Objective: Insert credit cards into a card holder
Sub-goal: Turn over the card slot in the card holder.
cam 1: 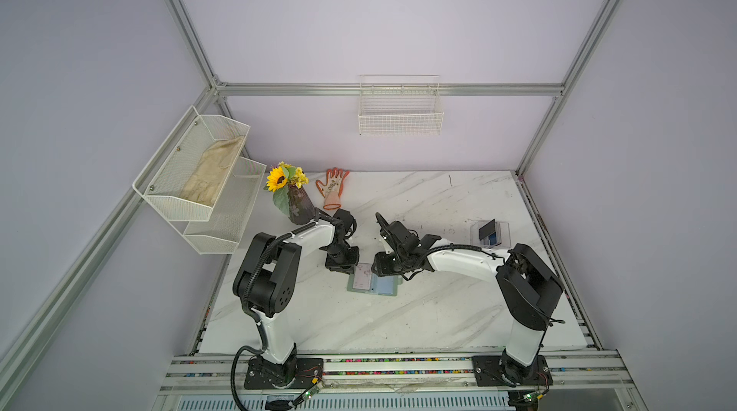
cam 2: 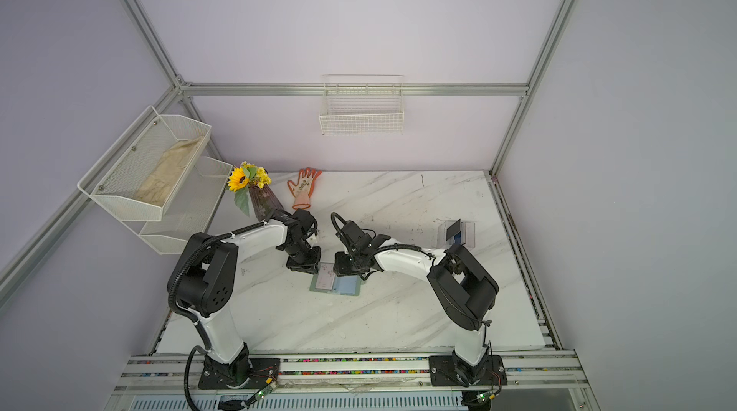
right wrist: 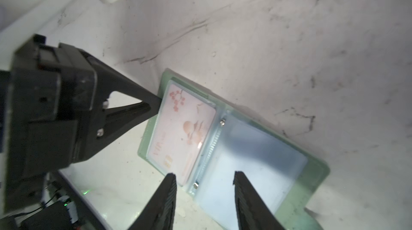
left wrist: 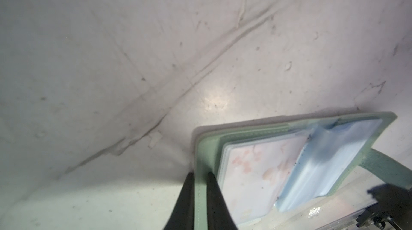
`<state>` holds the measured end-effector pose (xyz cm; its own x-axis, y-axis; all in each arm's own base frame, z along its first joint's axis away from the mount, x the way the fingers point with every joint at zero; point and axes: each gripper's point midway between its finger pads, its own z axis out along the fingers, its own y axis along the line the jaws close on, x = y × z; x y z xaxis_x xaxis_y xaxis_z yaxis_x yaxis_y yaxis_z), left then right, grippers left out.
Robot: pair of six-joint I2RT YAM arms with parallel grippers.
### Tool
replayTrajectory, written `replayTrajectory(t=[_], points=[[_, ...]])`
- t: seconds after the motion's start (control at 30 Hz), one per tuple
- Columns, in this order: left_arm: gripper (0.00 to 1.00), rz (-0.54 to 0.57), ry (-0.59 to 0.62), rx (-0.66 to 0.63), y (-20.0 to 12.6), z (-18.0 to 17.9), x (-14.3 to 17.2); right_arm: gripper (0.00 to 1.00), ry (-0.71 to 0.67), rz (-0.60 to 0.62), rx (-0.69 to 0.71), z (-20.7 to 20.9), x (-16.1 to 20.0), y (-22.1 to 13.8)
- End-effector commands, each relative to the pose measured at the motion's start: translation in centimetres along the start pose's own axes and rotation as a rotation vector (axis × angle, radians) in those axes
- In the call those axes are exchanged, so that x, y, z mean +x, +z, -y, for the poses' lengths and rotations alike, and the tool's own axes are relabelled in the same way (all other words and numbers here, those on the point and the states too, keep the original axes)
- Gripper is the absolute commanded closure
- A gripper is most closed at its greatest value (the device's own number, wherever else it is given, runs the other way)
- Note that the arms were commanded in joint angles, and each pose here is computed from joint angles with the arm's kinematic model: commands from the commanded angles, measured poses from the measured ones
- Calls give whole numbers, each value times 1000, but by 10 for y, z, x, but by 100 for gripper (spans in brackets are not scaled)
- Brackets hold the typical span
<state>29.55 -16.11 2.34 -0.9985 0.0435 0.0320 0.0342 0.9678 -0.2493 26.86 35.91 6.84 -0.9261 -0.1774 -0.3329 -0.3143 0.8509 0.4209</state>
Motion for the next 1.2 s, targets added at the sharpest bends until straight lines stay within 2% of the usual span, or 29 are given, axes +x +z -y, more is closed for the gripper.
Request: replayTrajectory(t=[0.0,0.17,0.37,0.63,0.7,0.8,0.87,1.03,1.17], points=[[87,-39,-15,3,14,-4,10,50,-50,5,138,23,2,-2],[87,-42,-16,3,14,-4,10,45,-105,2,165,26,7,3],[87,-47,-16,5,16,-4,10,43,-185,-23,209,28,24,23],[87,-47,-18,3,16,-5,11,43,-222,-106,393,60,51,43],[87,-48,-19,2,16,-5,11,48,-230,-134,414,65,60,46],[87,-44,-17,1,15,-5,10,64,-229,-170,433,69,69,50],[87,-42,-15,4,15,-4,9,71,-225,-188,439,70,73,52],[87,-39,-12,5,14,-3,7,77,-215,-173,411,60,67,51],[87,-32,-8,8,11,-2,3,78,-211,-146,368,46,56,47]])
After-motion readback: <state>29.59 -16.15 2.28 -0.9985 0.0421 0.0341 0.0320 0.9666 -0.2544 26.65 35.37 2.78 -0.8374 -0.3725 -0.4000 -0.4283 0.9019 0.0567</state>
